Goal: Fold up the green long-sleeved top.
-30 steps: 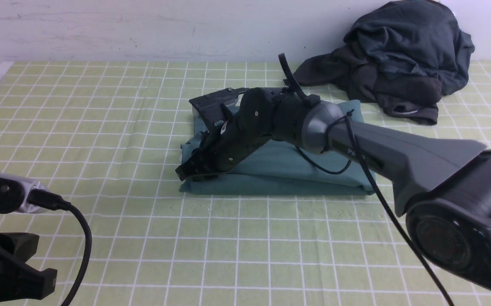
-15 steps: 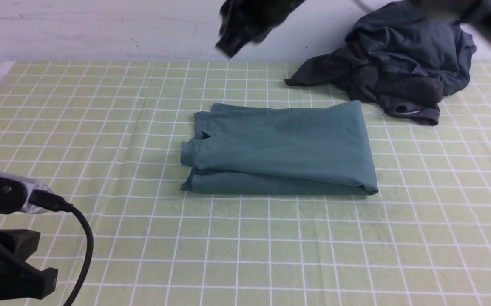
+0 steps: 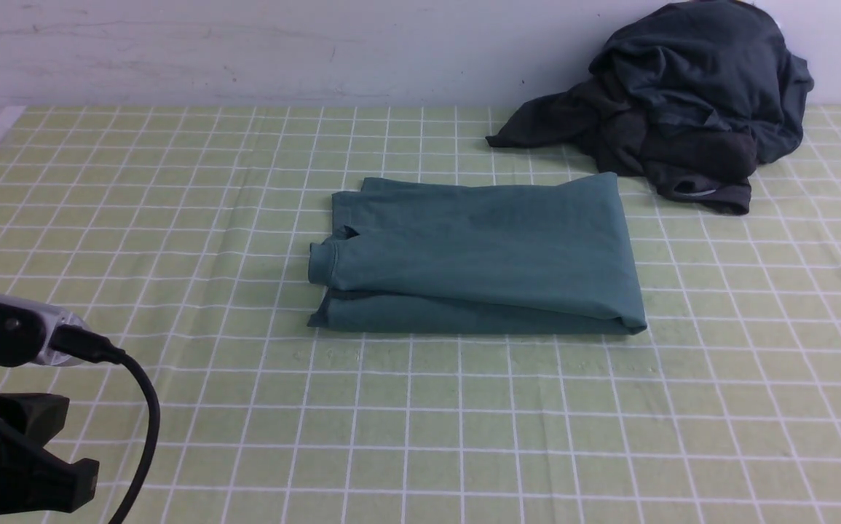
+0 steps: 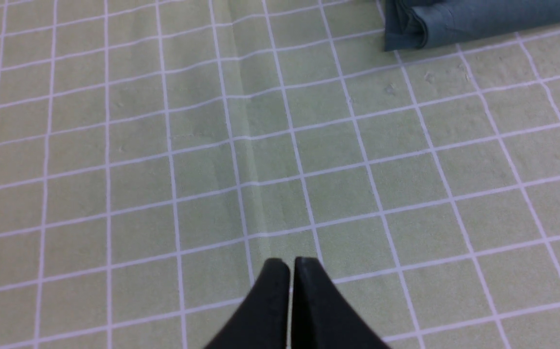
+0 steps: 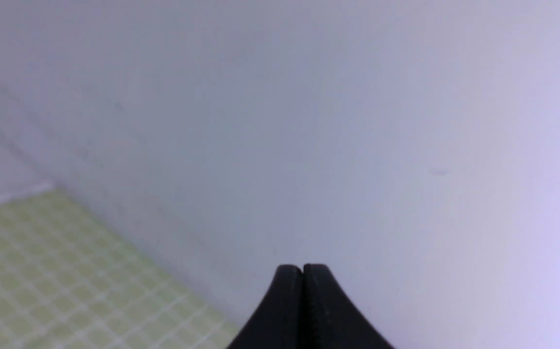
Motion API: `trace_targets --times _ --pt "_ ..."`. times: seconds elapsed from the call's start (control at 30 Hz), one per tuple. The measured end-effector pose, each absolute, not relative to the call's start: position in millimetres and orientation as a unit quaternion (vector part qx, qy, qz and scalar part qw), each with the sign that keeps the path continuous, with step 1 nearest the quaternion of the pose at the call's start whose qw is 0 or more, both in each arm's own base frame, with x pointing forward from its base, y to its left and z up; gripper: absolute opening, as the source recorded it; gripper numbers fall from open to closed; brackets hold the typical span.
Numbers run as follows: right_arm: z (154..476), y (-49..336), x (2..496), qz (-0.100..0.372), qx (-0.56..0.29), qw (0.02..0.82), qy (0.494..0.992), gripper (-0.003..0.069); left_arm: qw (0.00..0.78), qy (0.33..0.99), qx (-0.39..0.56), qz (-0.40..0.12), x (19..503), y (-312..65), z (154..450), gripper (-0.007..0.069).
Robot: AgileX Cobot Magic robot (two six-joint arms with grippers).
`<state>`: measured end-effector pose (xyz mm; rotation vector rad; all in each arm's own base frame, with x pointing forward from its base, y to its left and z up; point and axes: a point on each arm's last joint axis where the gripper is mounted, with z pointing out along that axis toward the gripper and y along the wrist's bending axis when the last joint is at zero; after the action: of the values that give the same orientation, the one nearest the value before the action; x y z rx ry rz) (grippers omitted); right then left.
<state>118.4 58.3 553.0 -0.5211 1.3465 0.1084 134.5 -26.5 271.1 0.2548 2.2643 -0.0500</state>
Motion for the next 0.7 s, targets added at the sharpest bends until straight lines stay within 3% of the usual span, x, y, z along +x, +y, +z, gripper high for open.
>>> trace_targets --times 0.07,0.17,0.27,0.5,0.7 --pt "539.6 51.2 104.7 0.052 -0.228 0.776 0.586 -0.0013 0.418 0.903 0.102 -0.02 134.5 -26.5 271.1 -0.0001" --pt "474.8 33.2 61.7 0.053 -0.223 0.845 0.484 -0.0013 0.418 0.903 0.102 -0.02 134.5 -26.5 271.1 -0.0001" --pt "419.6 25.1 40.1 0.072 -0.223 0.858 0.456 -0.0013 0.418 0.903 0.102 -0.02 134.5 -26.5 271.1 -0.0001" --pt "332.7 10.5 16.6 0.161 -0.168 0.84 0.491 -0.0013 0.418 0.903 0.102 -0.02 134.5 -26.5 271.1 -0.0001" --pt "280.4 17.9 32.4 0.168 -0.173 0.787 0.568 -0.0013 0.417 0.903 0.102 -0.02 134.4 -26.4 271.1 -0.0001"
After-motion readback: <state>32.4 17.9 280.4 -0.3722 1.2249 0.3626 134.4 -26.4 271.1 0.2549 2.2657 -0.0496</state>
